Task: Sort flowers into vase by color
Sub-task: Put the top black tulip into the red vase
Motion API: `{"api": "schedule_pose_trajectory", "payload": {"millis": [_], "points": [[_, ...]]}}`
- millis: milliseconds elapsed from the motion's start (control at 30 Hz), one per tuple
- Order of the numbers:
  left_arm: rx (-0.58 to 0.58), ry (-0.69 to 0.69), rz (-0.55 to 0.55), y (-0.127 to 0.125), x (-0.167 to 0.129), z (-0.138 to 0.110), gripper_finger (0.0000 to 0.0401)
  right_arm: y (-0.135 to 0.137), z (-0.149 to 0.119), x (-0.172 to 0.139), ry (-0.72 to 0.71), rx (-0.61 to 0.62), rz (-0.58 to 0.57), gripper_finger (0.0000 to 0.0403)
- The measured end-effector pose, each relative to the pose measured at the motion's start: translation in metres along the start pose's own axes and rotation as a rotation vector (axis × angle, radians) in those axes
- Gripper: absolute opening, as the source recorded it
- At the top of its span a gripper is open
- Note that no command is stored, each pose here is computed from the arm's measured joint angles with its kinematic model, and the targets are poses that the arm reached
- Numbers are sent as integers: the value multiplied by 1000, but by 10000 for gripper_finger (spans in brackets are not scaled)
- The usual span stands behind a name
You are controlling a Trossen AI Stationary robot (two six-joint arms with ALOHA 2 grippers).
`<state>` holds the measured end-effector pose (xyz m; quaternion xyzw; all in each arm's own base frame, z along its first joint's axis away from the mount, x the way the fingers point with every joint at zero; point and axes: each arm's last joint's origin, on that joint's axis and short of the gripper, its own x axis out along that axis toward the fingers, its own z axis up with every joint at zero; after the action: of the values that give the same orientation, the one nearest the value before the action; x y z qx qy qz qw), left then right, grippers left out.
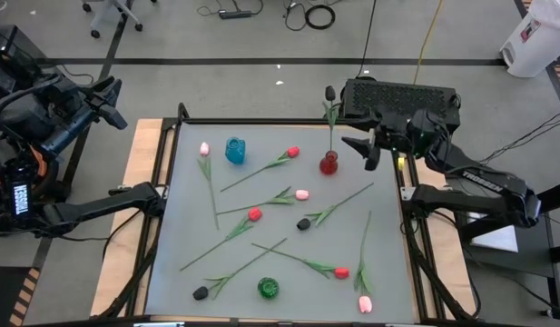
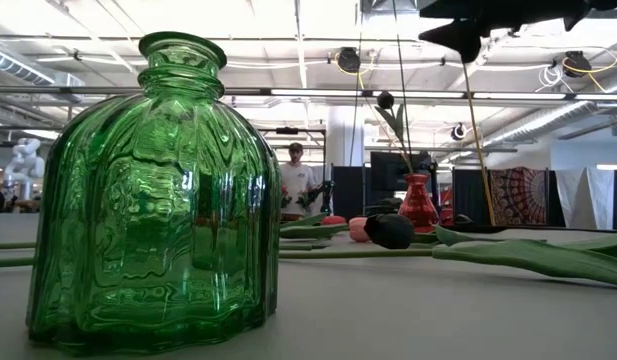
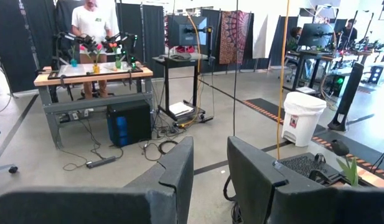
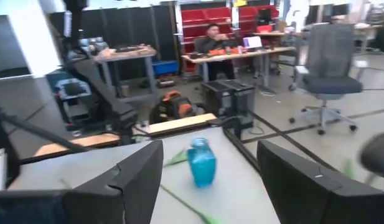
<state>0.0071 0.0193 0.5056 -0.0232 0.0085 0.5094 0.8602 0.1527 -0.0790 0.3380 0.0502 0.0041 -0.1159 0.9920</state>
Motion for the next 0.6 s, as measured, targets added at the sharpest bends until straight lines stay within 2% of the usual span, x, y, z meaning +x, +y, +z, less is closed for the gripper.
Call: {"api": "schedule_pose_trajectory", "payload": {"millis": [300,600], "points": [[0,0,0,0,0,0,105,17,-9,19,67,28,112,251],[0,0,0,0,0,0,105,38,-10,43,176,-109,329,251]]}}
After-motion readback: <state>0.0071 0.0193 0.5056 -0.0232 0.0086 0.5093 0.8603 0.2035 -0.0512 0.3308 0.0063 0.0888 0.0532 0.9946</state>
